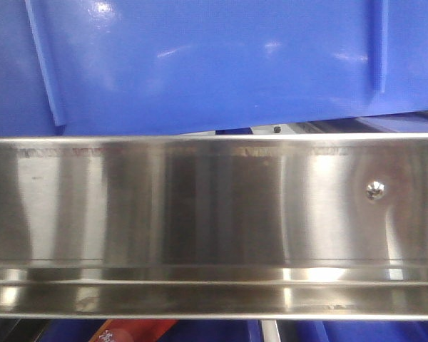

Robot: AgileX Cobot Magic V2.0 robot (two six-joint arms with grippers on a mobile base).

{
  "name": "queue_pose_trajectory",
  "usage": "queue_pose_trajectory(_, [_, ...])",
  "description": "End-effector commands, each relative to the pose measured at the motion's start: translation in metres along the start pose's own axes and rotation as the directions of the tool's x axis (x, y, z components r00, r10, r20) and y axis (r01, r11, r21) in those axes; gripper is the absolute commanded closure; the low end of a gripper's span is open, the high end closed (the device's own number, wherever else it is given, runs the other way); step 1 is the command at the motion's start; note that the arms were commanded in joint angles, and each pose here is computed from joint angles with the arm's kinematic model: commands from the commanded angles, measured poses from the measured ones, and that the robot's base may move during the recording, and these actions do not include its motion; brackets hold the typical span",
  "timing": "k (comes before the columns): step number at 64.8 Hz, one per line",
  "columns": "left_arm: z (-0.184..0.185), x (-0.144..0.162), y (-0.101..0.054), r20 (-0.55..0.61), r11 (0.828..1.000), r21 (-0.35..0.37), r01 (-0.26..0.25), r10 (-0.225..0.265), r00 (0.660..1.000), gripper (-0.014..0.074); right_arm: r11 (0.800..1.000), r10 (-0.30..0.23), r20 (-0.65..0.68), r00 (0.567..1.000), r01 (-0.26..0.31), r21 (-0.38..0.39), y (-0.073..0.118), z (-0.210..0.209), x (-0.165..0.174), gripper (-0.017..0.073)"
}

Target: Move blue bin to conveyor side

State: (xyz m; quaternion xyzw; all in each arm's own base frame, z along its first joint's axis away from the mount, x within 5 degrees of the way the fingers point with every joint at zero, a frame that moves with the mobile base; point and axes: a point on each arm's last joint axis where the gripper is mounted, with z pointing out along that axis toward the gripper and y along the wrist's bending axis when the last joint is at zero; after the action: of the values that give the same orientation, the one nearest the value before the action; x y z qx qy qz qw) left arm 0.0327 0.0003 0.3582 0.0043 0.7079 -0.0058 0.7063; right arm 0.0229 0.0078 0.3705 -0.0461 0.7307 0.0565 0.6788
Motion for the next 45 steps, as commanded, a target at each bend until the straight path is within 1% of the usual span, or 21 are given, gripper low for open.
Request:
queue_pose_trajectory(1, [0.010,-0.018,-0.002,-0.120,0.999,0.010,0.035,-0.034,0.992,0.0613,1.000,-0.010,-0.106,0.994,0.009,-0.009,0.001,0.008,-0.021,0.0629])
queue_pose_trajectory(4, [0.019,-0.030,-0.003,-0.169,0.998,0.020,0.055,-0.051,0.984,0.0613,1.000,-0.015,-0.163,0.986,0.014,-0.009,0.000,0.016,-0.035,0.0629])
queue_pose_trajectory(5, [0.022,-0.033,-0.004,-0.183,0.998,0.023,0.062,-0.057,0.981,0.0613,1.000,-0.016,-0.204,0.979,0.014,-0.010,0.000,0.022,-0.038,0.0629])
queue_pose_trajectory(6, [0.024,-0.036,-0.004,-0.196,0.997,0.026,0.069,-0.062,0.979,0.0613,1.000,-0.017,-0.203,0.979,0.015,-0.011,0.000,0.021,-0.043,0.0629])
queue_pose_trajectory(9, [0.034,-0.046,-0.006,-0.245,0.995,0.039,0.095,-0.083,0.966,0.0613,1.000,-0.018,-0.281,0.959,0.013,-0.017,0.000,0.030,-0.054,0.0629])
queue_pose_trajectory(13, [0.046,-0.058,-0.008,-0.271,0.991,0.052,0.123,-0.104,0.957,0.0613,1.000,-0.019,-0.345,0.938,0.012,-0.023,0.000,0.041,-0.069,0.0629])
queue_pose_trajectory(20, [0.062,-0.069,-0.009,-0.290,0.991,0.050,0.123,-0.104,0.951,0.0613,1.000,-0.022,-0.405,0.914,0.011,-0.029,0.000,0.059,-0.090,0.0629])
queue_pose_trajectory(24, [0.069,-0.072,-0.009,-0.298,0.991,0.049,0.124,-0.104,0.949,0.0613,1.000,-0.022,-0.396,0.918,0.012,-0.029,-0.001,0.064,-0.100,0.0629])
queue_pose_trajectory(30, [0.079,-0.072,-0.009,-0.302,0.991,0.047,0.128,-0.108,0.947,0.0613,0.999,-0.002,-0.382,0.924,-0.018,-0.048,0.002,0.075,-0.107,0.0629])
queue_pose_trajectory(33, [0.086,-0.070,-0.009,-0.324,0.991,0.045,0.129,-0.107,0.940,0.0613,0.999,-0.002,-0.385,0.923,-0.018,-0.048,0.001,0.079,-0.109,0.0629])
queue_pose_trajectory(35, [0.091,-0.070,-0.009,-0.345,0.991,0.043,0.129,-0.106,0.933,0.0613,0.999,-0.003,-0.408,0.913,-0.019,-0.050,0.001,0.083,-0.111,0.0629])
queue_pose_trajectory(38, [0.099,-0.071,-0.009,-0.377,0.990,0.042,0.133,-0.107,0.920,0.0613,0.999,-0.008,-0.469,0.883,-0.017,-0.048,0.000,0.095,-0.110,0.0630])
queue_pose_trajectory(39, [0.103,-0.072,-0.010,-0.394,0.990,0.043,0.136,-0.108,0.913,0.0613,0.999,-0.009,-0.481,0.877,-0.016,-0.049,0.000,0.097,-0.112,0.0632])
queue_pose_trajectory(40, [0.106,-0.072,-0.010,-0.407,0.990,0.042,0.136,-0.107,0.907,0.0613,0.999,-0.010,-0.510,0.860,-0.018,-0.050,0.000,0.103,-0.111,0.0636])
queue_pose_trajectory(45, [0.122,-0.075,-0.011,-0.480,0.990,0.039,0.136,-0.101,0.872,0.0613,0.999,-0.012,-0.556,0.831,-0.018,-0.049,-0.002,0.122,-0.115,0.0637])
